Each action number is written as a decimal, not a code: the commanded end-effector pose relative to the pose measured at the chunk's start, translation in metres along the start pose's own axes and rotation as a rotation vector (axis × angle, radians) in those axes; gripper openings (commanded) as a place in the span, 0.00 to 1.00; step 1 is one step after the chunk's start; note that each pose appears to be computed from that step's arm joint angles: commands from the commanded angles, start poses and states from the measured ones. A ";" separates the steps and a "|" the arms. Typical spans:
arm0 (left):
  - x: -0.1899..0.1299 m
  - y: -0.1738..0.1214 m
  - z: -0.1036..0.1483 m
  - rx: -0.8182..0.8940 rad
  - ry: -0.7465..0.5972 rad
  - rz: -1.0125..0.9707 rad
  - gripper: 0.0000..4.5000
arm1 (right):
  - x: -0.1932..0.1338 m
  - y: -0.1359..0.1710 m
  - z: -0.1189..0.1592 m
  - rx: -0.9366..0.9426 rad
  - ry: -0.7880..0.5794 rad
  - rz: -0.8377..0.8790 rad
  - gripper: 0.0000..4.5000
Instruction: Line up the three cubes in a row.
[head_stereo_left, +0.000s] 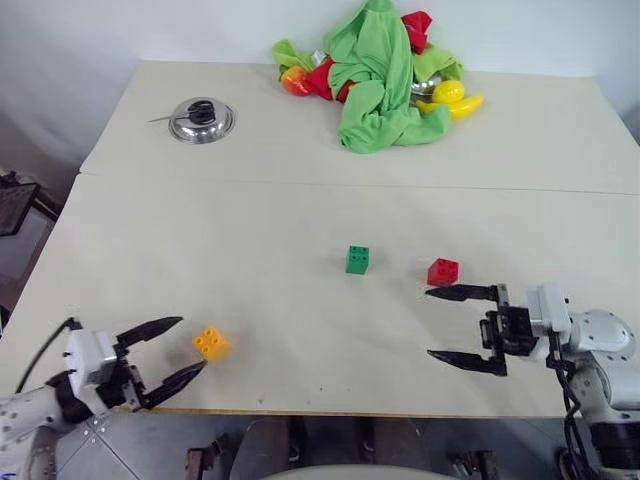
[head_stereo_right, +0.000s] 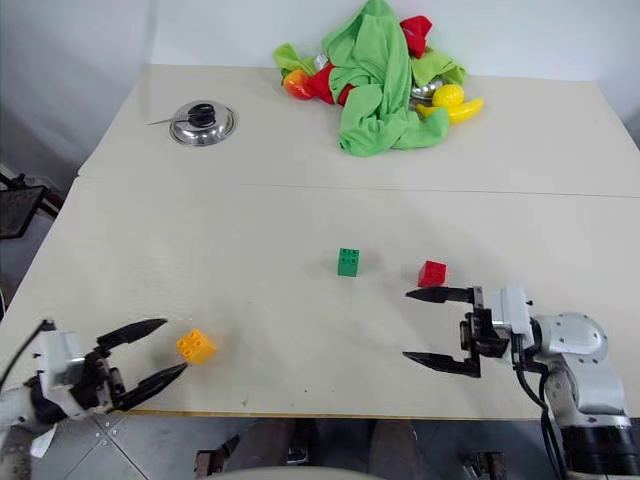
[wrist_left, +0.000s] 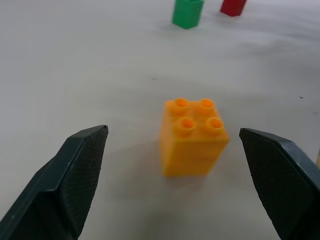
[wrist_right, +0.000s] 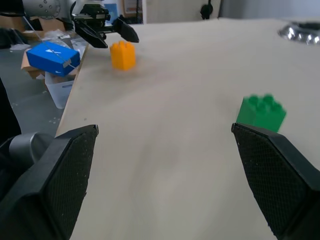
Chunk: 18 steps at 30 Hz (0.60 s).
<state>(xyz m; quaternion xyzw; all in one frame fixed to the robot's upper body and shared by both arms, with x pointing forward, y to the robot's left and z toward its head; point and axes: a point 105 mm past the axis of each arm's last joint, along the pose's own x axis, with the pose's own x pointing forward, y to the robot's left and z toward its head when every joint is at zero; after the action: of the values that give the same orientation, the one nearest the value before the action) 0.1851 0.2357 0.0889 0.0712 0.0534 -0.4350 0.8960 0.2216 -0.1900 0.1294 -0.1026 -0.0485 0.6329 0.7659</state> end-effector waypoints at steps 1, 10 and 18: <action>0.004 0.001 -0.001 0.017 -0.009 0.029 1.00 | -0.011 -0.001 0.005 -0.038 0.010 -0.039 1.00; 0.022 0.003 0.008 0.026 -0.045 -0.052 0.40 | -0.020 -0.001 0.003 -0.057 0.019 -0.125 1.00; 0.084 0.030 0.061 0.128 -0.078 -0.382 0.33 | -0.022 -0.002 0.002 -0.066 0.022 -0.157 1.00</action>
<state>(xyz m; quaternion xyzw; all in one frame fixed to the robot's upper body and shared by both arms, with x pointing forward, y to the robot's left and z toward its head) 0.2604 0.1843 0.1405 0.0995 -0.0130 -0.5724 0.8138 0.2185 -0.2086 0.1275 -0.1224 -0.0547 0.5773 0.8055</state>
